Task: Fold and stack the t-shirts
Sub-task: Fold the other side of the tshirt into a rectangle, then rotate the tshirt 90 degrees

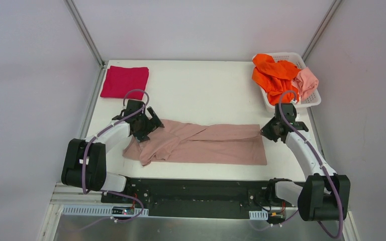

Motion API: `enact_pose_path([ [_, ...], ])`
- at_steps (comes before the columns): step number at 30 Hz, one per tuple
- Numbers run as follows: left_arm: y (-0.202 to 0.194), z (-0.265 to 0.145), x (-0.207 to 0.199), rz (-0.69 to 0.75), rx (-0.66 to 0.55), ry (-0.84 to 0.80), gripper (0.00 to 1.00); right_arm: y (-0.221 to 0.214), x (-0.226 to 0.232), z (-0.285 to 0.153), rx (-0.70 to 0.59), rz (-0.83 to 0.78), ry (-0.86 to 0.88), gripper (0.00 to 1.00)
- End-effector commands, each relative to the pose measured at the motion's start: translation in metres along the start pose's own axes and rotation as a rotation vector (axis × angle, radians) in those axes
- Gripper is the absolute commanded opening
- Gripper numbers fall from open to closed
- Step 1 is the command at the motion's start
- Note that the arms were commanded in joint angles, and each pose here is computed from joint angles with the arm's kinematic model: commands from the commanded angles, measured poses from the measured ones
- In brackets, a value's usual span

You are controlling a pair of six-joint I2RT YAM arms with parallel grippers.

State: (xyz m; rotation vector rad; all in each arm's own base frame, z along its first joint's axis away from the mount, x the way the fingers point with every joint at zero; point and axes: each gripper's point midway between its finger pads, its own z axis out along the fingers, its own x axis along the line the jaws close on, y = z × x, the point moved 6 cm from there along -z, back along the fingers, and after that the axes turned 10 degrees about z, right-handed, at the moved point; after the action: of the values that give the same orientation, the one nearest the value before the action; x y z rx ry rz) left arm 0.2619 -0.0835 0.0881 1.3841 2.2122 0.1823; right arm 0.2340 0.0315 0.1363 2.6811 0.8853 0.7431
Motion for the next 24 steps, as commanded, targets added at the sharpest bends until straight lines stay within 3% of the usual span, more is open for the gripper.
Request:
enact_pose_path([
  [1, -0.011, 0.013, 0.03, 0.023, 0.03, 0.138, 0.99, 0.002, -0.026, 0.008, -0.053, -0.061, -0.144, 0.0],
  [7, -0.011, 0.015, 0.031, 0.02, 0.041, 0.134, 0.99, 0.003, -0.033, 0.024, -0.061, -0.059, -0.218, 0.03],
  [8, -0.01, 0.015, 0.029, 0.021, 0.042, 0.128, 0.99, 0.002, -0.032, 0.026, -0.053, -0.061, -0.214, 0.08],
  [9, -0.01, 0.015, 0.029, 0.024, 0.048, 0.124, 0.99, 0.002, -0.03, 0.027, -0.047, -0.058, -0.207, 0.2],
  [11, -0.01, 0.015, 0.028, 0.027, 0.053, 0.117, 0.99, 0.002, -0.029, 0.026, -0.05, -0.048, -0.195, 0.49],
  [16, -0.01, 0.013, 0.026, 0.029, 0.051, 0.103, 0.99, 0.011, -0.025, 0.001, -0.107, -0.033, -0.165, 0.75],
  [18, -0.009, 0.013, 0.025, 0.026, 0.049, 0.1, 0.99, 0.011, -0.017, -0.013, -0.112, -0.026, -0.089, 0.96],
  [24, 0.008, 0.028, 0.008, -0.009, 0.073, 0.068, 0.99, -0.034, 0.038, -0.031, 0.093, -0.121, 0.352, 1.0],
])
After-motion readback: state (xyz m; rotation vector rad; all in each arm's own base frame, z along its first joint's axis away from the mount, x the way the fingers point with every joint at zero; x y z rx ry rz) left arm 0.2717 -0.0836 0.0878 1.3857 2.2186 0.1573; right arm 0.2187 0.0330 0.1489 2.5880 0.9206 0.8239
